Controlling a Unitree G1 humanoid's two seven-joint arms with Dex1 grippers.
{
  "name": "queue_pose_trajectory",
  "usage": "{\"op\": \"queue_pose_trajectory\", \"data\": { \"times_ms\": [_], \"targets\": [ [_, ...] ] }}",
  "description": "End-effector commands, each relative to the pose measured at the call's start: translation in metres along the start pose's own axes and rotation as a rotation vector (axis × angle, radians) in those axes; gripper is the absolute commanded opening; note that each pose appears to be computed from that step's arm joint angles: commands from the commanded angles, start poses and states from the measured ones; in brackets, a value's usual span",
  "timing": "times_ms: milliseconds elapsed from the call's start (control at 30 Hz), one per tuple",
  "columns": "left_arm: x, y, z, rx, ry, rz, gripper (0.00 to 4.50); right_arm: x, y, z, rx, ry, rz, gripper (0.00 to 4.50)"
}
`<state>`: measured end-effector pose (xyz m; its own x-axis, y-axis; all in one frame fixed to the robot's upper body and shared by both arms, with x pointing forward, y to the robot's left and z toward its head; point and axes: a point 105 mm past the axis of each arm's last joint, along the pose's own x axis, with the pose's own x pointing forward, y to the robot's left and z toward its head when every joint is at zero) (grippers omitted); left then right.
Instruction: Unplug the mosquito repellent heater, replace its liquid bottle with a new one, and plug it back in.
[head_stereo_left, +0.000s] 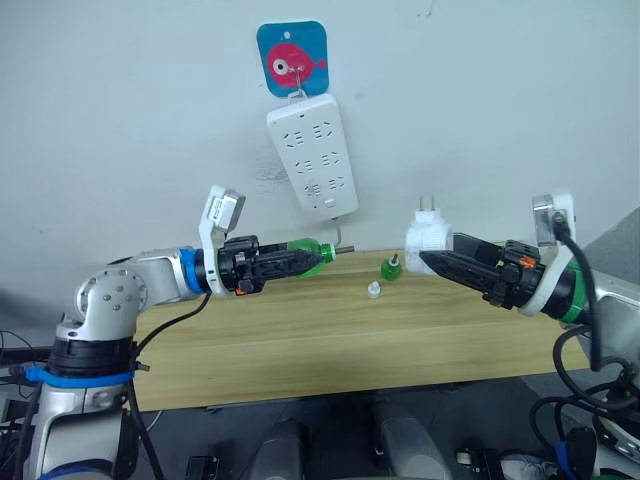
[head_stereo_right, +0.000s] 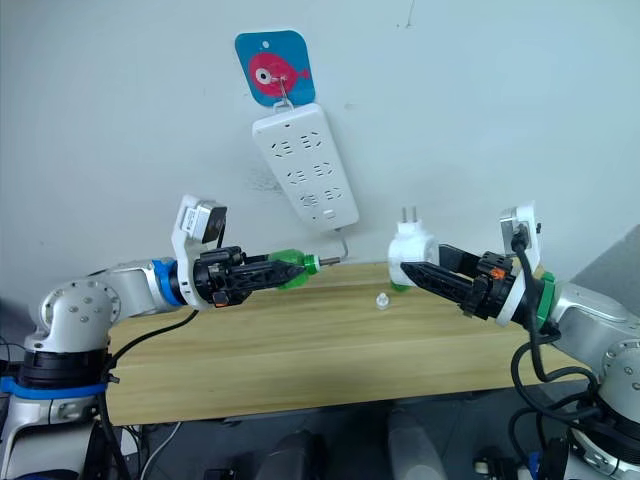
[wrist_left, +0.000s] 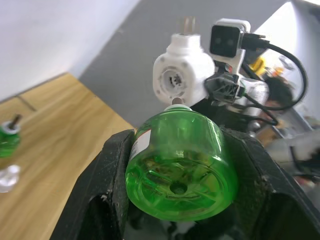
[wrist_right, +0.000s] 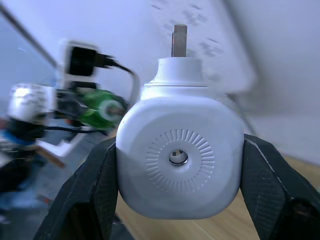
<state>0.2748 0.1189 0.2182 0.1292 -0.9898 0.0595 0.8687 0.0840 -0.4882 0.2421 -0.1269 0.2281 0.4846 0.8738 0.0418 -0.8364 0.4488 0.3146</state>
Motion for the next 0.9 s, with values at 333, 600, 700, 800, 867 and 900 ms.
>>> {"op": "queue_pose_trajectory", "data": {
  "times_ms": [333, 600, 700, 800, 867, 900],
  "targets": [
    [0.007, -0.03, 0.011, 0.007, 0.035, -0.162, 2.31, 0.014, 0.037, 0.015, 0.093, -0.031, 0.19, 2.95],
    [0.013, -0.035, 0.006, 0.02, 0.067, -0.198, 2.31, 0.018, 0.043, 0.012, 0.124, 0.002, 0.21, 2.95],
    [0.016, -0.036, 0.005, 0.02, 0.061, -0.211, 2.31, 0.022, 0.045, 0.011, 0.132, 0.004, 0.22, 2.95],
    [0.019, -0.036, 0.003, 0.024, 0.068, -0.218, 2.31, 0.025, 0.046, 0.009, 0.136, 0.01, 0.224, 2.95],
    [0.021, -0.035, 0.002, 0.023, 0.062, -0.218, 2.31, 0.026, 0.047, 0.007, 0.139, 0.014, 0.227, 2.95],
    [0.021, -0.034, 0.002, 0.027, 0.066, -0.217, 2.31, 0.027, 0.048, 0.006, 0.141, 0.015, 0.229, 2.95]
  ]
}}
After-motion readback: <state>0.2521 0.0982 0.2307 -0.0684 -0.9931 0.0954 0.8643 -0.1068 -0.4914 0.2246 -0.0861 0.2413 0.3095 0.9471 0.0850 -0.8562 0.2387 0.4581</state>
